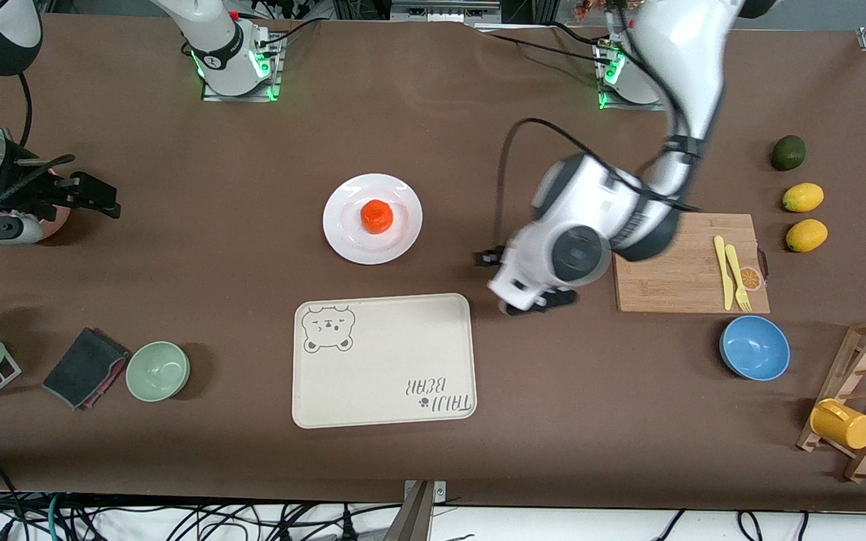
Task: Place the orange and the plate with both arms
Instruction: 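Lower the orange onto the plate and open the left gripper, then withdraw the left gripper to rest while the right gripper moves out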
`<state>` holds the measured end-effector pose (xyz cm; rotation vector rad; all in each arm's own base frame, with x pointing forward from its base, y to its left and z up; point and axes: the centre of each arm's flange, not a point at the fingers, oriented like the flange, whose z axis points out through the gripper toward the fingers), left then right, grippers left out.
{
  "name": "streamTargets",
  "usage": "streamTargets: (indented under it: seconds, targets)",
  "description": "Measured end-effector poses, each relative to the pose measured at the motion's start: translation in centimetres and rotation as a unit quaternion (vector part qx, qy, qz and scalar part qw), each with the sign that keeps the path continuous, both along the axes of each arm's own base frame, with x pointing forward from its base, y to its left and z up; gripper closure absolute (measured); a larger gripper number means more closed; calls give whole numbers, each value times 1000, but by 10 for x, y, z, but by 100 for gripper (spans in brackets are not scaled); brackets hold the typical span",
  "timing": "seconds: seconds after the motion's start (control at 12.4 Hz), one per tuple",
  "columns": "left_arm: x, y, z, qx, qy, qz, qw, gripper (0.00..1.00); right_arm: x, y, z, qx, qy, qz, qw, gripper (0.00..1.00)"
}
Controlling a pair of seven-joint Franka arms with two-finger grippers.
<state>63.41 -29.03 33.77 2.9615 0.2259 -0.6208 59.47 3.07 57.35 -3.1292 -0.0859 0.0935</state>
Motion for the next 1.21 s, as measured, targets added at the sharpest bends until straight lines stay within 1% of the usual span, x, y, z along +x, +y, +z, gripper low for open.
streamTargets:
  seconds: [0.16, 0.32, 0.57, 0.73, 0.81, 0.89, 0.97, 1.21]
  targets:
    - [26, 81, 3, -24, 1, -17, 1000, 0, 0, 0, 0, 0, 0, 0, 1000, 0]
    - [41, 146, 4, -39, -11, -45, 998, 0, 0, 0, 0, 0, 0, 0, 1000, 0]
    - [50, 214, 13, -23, -27, -83, 996, 0, 0, 0, 0, 0, 0, 0, 1000, 0]
    - [52, 248, 30, -1, -42, -79, 996, 0, 0, 0, 0, 0, 0, 0, 1000, 0]
    - [53, 266, 45, 2, -57, -72, 996, 0, 0, 0, -1, 0, 0, 0, 1000, 0]
    - [52, 280, 62, 5, -81, -63, 995, 0, 0, -1, -1, 0, 1, -1, 1000, 0]
    - [48, 290, 80, 10, -114, -51, 992, 0, 0, -1, -1, 0, 1, -2, 1000, 0]
    - [18, 298, 108, 26, -207, -28, 978, 0, 1, -5, -1, -1, 1, -6, 1000, 0]
